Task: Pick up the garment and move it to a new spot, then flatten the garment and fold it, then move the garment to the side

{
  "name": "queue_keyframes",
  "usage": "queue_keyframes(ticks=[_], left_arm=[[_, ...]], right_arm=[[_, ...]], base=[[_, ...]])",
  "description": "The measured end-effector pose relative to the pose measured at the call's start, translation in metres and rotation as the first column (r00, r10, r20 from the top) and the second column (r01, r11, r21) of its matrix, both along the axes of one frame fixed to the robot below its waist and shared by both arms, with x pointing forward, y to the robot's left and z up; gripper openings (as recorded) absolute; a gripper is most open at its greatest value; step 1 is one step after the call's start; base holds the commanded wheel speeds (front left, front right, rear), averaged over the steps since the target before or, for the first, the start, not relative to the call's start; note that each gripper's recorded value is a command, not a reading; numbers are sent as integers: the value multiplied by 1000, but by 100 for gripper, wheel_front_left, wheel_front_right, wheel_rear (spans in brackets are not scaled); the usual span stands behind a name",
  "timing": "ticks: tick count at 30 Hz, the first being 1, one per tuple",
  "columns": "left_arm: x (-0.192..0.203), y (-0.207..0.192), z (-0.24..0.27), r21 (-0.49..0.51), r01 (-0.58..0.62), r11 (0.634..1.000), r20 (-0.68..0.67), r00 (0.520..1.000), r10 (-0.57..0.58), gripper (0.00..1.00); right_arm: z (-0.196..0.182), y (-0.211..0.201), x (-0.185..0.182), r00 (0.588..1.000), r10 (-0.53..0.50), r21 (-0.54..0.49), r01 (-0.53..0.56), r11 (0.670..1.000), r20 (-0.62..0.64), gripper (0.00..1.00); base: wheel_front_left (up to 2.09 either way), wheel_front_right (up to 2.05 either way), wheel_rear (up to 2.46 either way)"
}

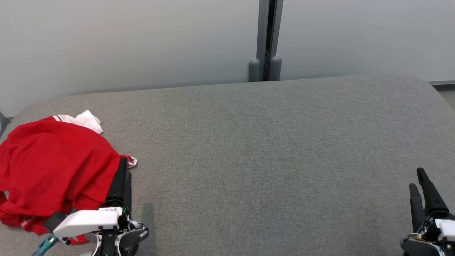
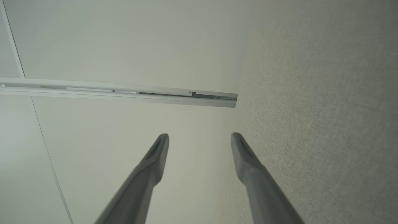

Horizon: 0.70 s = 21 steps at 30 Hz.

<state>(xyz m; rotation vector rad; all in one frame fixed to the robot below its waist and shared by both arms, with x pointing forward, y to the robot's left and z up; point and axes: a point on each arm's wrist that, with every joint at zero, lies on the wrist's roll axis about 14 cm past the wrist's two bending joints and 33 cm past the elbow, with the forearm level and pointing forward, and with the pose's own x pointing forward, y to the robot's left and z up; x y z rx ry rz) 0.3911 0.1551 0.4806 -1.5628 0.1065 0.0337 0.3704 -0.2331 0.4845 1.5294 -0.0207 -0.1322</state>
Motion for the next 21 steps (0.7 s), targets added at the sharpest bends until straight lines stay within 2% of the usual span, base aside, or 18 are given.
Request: queue_keyframes(ticks=[10,16,21], left_arm=[[-2,14,5,63,-52,997,23,998,51,100],[-2,28,15,131,-98,986,58,994,91,100],[-2,36,22,183,-125,975,85,990,111,100]], right_arm=[[9,8,10,1000,22,-154,-21,988,3,100],[25,17,21,998,62,-312,-50,949,28,100],[40,26,29,994,96,-445,-62,893,54,100]], base=[[0,0,0],[0,0,0],[0,0,0]])
